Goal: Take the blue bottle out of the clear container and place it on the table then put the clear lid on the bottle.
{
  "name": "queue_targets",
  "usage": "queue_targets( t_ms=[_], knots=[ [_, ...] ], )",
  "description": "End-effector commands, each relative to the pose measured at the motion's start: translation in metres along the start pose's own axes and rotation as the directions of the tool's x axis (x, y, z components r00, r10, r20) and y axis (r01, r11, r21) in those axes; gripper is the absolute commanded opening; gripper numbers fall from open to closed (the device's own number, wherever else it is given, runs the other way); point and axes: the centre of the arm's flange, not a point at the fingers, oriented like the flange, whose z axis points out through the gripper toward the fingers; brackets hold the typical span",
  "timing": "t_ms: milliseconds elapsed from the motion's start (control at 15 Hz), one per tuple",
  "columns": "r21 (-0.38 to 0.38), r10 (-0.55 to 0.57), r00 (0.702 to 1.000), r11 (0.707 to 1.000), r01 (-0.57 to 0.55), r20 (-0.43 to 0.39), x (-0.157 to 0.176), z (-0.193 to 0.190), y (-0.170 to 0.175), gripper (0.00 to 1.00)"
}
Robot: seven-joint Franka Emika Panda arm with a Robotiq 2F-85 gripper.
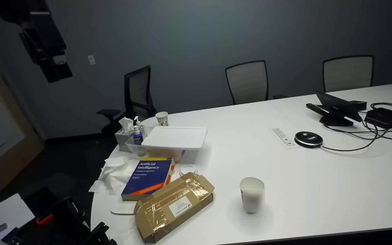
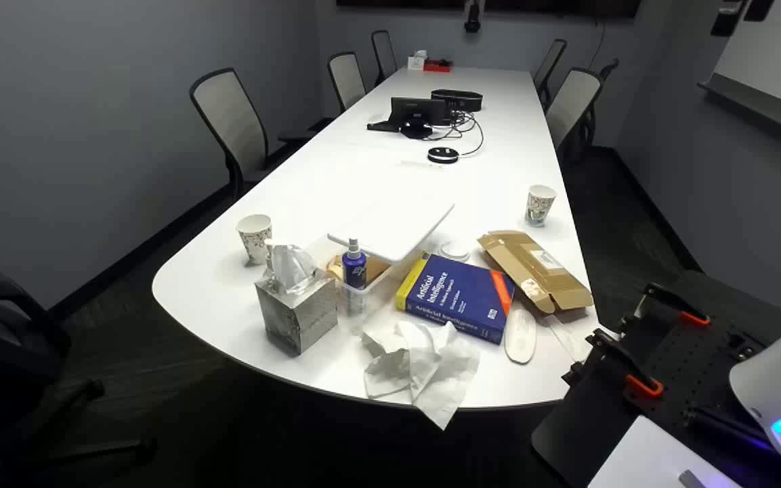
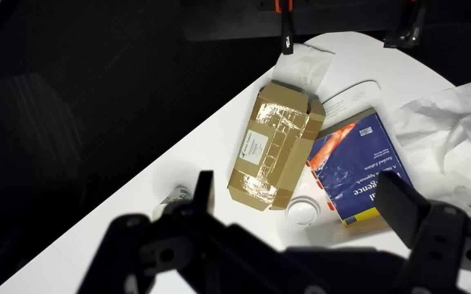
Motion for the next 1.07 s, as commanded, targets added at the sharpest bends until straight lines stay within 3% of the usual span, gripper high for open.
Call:
queue_targets(
  t_ms=[0,133,333,667,1000],
  knots=[
    [0.0,0.0,1.0,1.0,0.0,0.0,0.0,0.0,0.0,1.0],
    [0.0,0.0,1.0,1.0,0.0,0.0,0.0,0.0,0.0,1.0],
    [-0.004,-0.029,1.0,1.0,0.029,-0.001,0.035,0.01,-0.024,1.0],
    [0.007,-0.088,0.989,0.996,0.09,-0.117,0.118,0.034,-0.115,1.0],
    [0.013,-0.173,0.964,0.984,0.18,-0.201,0.183,0.089,-0.216,1.0]
  ],
)
